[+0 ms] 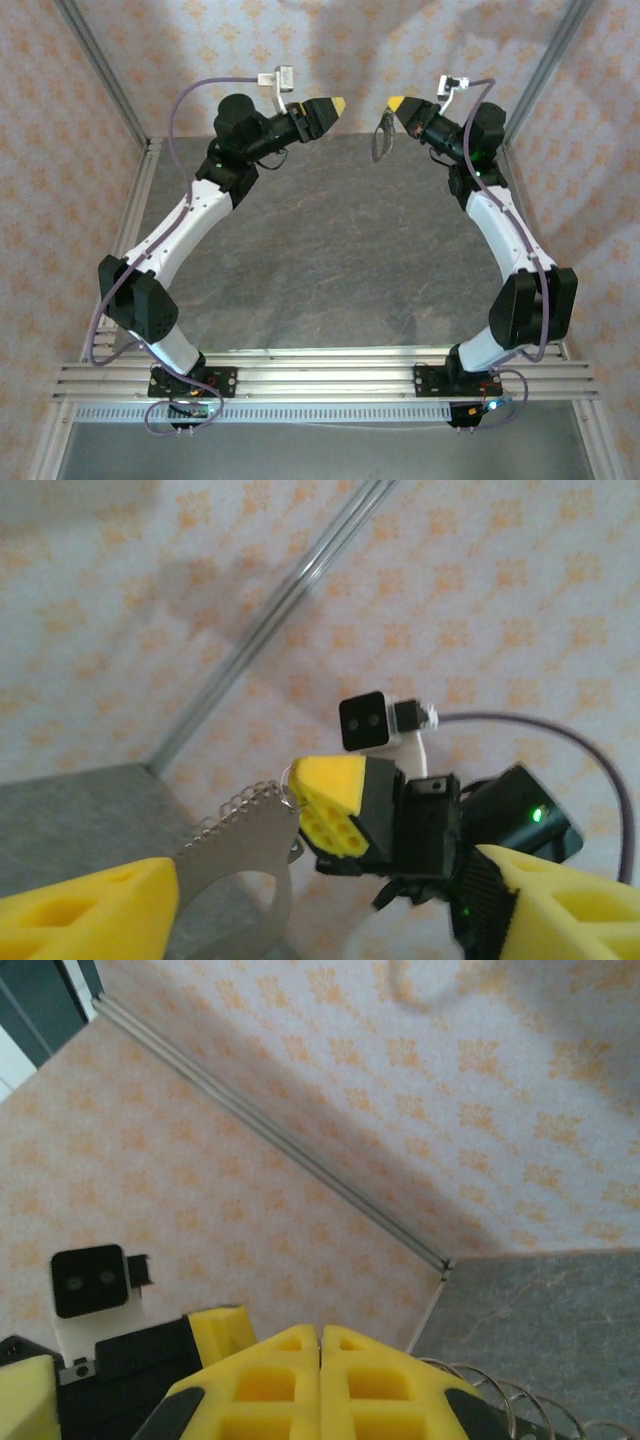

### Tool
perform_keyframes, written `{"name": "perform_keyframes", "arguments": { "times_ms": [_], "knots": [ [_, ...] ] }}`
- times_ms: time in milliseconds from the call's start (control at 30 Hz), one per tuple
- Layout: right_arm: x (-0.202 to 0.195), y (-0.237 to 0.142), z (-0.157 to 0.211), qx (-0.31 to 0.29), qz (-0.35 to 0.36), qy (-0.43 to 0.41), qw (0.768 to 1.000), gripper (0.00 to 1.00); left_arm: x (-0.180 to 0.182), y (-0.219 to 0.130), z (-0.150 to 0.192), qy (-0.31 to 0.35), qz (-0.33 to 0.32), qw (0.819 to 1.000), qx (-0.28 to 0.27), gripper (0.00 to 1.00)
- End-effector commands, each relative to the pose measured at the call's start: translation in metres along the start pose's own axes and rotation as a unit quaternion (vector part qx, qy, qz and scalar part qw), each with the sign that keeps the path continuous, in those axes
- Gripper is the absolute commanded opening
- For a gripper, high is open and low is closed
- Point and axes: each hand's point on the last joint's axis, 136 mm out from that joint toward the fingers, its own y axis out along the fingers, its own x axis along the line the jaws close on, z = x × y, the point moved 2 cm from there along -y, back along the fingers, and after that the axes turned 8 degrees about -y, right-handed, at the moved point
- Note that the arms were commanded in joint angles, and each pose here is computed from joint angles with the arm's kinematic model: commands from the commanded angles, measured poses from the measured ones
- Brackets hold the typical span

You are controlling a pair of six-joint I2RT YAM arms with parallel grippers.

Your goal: Put the keys on the keyring

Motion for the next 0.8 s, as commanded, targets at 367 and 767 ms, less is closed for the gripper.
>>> {"name": "perform_keyframes", "arguments": {
  "times_ms": [367,767],
  "knots": [
    [-0.009,0.022,0.022,0.133,-0.072,-0.002,0.988,0.00,0.043,0.017,0.023,0.034,-0.011,0.986,0.163,0.94],
    [-0.017,0.024,0.031,0.130,-0.067,0.006,0.989,0.00,0.069,0.045,0.027,-0.025,0.019,0.986,0.166,0.54]
  ]
}}
